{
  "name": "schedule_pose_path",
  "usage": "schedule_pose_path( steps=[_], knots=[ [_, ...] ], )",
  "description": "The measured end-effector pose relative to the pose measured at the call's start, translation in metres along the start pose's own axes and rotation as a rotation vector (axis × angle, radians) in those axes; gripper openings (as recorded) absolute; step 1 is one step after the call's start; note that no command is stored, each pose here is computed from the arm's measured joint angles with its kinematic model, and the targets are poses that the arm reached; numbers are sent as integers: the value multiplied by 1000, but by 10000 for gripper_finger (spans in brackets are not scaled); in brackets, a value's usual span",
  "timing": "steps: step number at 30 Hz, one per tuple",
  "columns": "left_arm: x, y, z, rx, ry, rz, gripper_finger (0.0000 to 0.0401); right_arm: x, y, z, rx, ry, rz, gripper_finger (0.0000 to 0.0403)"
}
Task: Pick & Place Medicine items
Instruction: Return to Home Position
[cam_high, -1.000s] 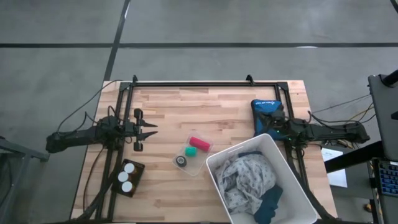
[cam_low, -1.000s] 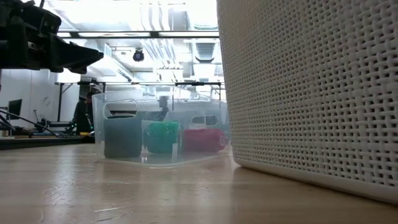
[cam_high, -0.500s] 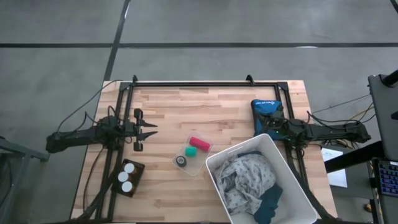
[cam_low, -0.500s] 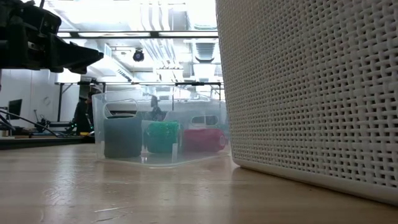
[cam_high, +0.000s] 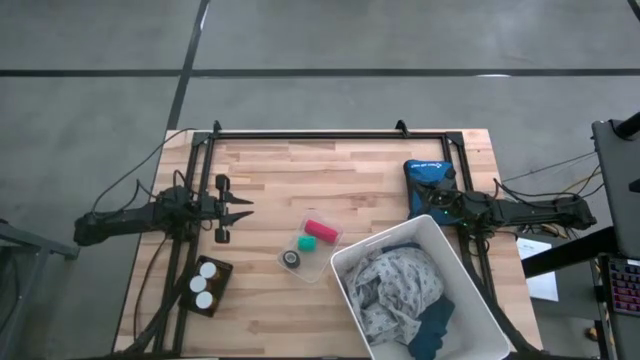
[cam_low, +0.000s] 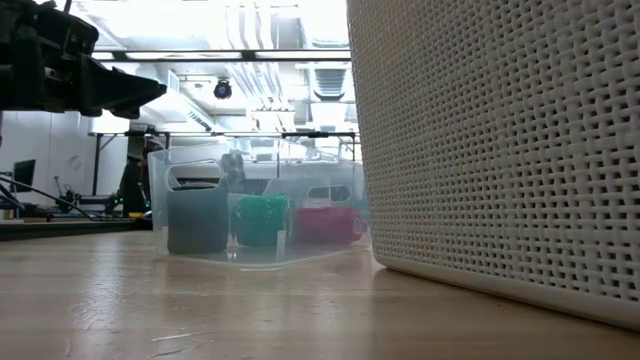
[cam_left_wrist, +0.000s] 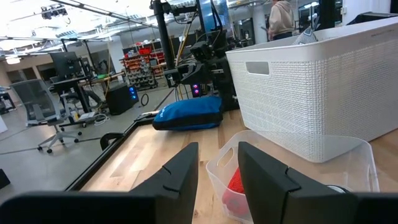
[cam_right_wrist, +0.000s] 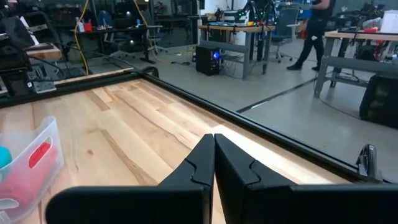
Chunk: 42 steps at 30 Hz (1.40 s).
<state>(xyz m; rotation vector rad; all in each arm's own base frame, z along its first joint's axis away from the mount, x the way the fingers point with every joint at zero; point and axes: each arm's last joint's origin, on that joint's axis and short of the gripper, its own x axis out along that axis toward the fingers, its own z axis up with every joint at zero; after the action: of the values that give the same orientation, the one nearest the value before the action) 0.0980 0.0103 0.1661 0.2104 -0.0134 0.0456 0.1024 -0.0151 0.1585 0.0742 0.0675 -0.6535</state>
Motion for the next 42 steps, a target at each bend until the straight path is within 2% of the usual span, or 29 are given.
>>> schedule_pose_path(
  steps=[18, 23, 37, 42],
  knots=[
    [0, 0, 0, 0, 0, 0, 118, 0, 0, 0, 3, -1, -1, 8],
    [0, 0, 0, 0, 0, 0, 118, 0, 0, 0, 60, -1, -1, 8],
    [0, 0, 0, 0, 0, 0, 118, 0, 0, 0, 64, -1, -1, 8],
    [0, 0, 0, 0, 0, 0, 118, 0, 0, 0, -23, -3, 0, 8]
  ],
)
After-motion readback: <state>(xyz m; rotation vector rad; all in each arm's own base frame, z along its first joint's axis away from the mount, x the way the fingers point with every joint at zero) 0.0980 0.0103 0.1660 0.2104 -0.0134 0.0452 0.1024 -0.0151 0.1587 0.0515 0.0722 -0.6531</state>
